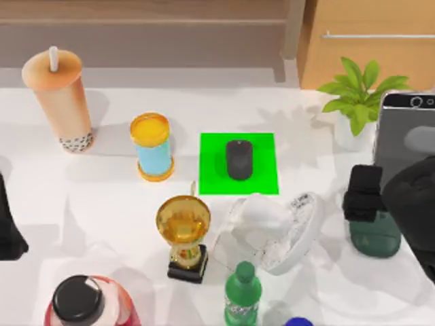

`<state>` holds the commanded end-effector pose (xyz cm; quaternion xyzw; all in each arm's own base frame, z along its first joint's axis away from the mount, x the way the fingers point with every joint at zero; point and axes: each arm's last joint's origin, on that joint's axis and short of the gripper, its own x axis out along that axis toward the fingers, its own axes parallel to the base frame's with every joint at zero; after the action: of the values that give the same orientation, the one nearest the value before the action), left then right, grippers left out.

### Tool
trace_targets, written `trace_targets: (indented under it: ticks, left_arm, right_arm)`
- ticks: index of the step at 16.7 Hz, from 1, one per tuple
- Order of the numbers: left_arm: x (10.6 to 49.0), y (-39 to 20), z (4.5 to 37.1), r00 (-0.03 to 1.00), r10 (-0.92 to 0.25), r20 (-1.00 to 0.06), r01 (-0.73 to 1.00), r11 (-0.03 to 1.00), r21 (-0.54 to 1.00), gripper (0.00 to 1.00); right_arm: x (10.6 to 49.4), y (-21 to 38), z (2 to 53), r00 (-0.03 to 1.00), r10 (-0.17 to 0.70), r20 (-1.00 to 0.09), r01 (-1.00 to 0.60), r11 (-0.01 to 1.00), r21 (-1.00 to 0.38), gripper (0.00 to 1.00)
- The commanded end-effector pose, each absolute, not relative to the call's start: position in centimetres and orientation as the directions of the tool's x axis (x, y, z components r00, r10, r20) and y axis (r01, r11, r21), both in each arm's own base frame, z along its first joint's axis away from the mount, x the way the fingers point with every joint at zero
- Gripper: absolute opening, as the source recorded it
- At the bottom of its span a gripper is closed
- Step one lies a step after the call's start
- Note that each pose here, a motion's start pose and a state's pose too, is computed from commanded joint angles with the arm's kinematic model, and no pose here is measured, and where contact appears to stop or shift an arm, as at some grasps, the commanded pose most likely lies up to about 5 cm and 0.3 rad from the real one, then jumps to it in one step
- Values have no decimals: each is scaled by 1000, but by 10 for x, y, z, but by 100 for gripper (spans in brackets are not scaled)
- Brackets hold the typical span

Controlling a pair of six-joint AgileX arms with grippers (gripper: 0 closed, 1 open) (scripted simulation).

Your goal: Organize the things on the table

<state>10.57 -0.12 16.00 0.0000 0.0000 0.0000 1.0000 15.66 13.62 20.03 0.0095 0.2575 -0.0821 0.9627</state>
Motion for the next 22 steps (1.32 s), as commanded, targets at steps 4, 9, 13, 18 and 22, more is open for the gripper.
trace_targets:
  ticks: [4,9,13,18,22]
  left_arm:
    - [106,-1,160,1000,0,0,0,1000,0,100]
    - [106,-1,160,1000,0,0,0,1000,0,100]
    - [106,-1,160,1000,0,0,0,1000,0,100]
    - [106,-1,160,1000,0,0,0,1000,0,100]
    - [106,-1,160,1000,0,0,0,1000,0,100]
  right_arm:
    - [157,136,201,853,-155,-498,166,986,-23,100]
    - [157,118,206,865,-128,-486,168,985,38,100]
    - [149,80,208,894,-70,-442,136,984,118,100]
    - [127,31,194,960,-29,-280,74,986,152,100]
    - [110,8,178,996,-15,-88,23,996,91,100]
